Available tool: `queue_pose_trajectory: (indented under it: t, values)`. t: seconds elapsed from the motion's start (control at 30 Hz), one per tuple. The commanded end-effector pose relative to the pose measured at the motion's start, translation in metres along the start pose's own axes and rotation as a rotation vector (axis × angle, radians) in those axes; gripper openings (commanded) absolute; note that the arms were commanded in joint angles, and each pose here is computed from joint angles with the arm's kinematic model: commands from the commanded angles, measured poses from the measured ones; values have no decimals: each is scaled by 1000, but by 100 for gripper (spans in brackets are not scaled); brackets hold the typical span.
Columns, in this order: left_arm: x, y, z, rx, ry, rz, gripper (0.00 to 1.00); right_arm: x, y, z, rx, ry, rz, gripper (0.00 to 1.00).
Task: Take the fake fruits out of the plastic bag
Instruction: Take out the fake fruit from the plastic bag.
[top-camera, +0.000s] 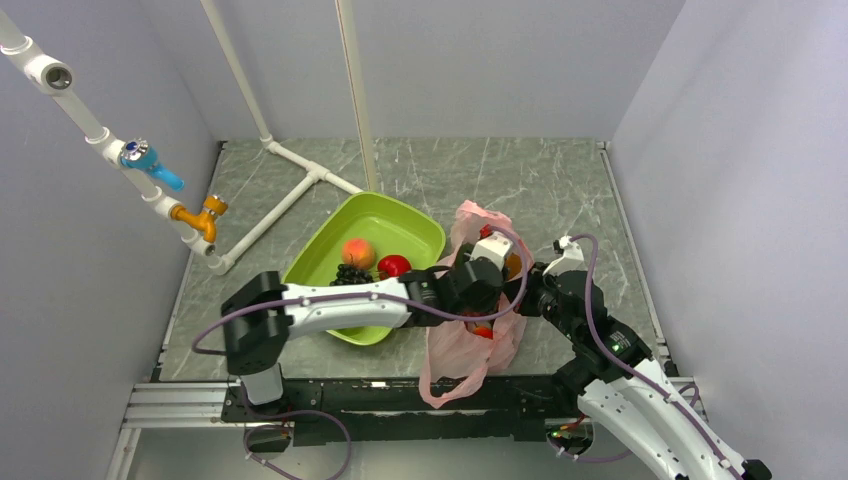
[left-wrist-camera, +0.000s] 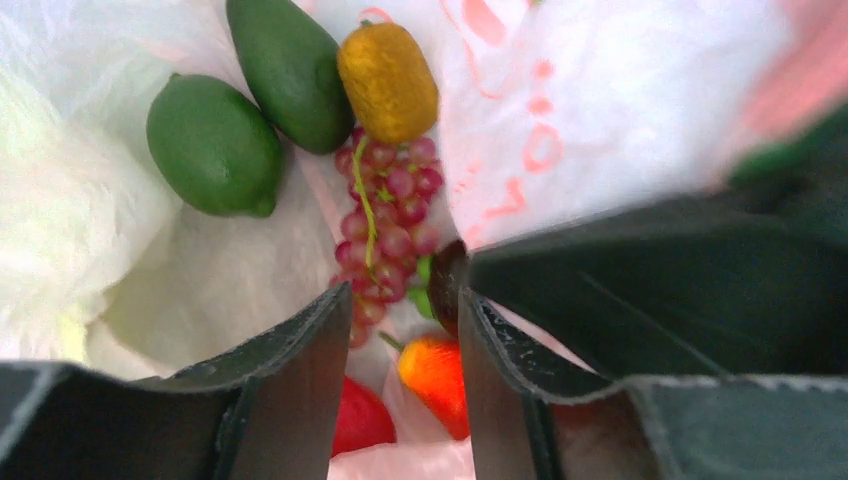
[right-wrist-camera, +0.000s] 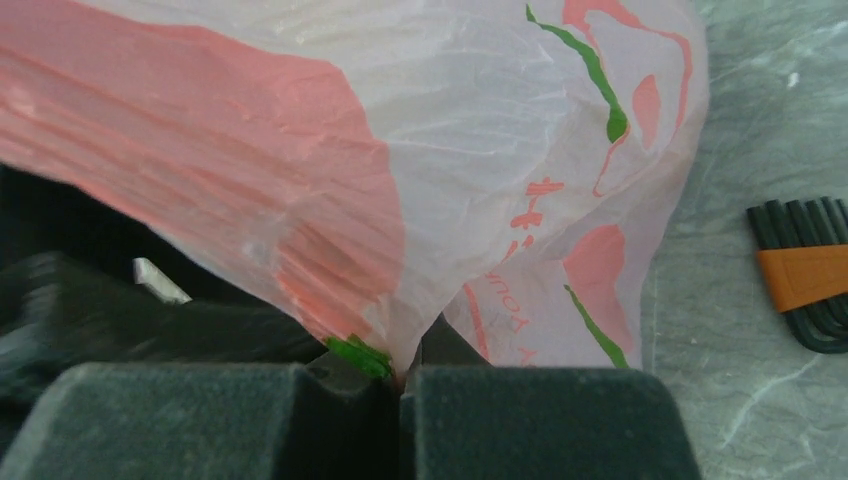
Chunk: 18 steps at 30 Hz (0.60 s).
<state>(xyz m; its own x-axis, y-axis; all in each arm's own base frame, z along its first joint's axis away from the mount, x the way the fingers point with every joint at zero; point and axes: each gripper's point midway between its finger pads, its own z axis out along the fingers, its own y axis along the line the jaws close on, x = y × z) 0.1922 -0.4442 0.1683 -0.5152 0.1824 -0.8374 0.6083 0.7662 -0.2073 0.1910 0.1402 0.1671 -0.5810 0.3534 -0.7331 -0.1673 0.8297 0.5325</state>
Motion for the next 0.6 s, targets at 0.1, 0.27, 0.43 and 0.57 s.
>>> queue_pose_trajectory:
  t: [0.1,0.27,0.43,0.57]
  values:
    - [-18,34,38,-162,-15,-68,45,-4,-7,0,46,-23,27,0]
    - [-12,57,60,-210,2,-80,44,-2,-11,1,68,-25,50,0]
    - [-8,75,80,-256,19,-89,47,-6,-13,2,84,-40,59,0]
    - [-4,83,102,-262,14,-97,51,-9,-18,2,118,-59,73,0]
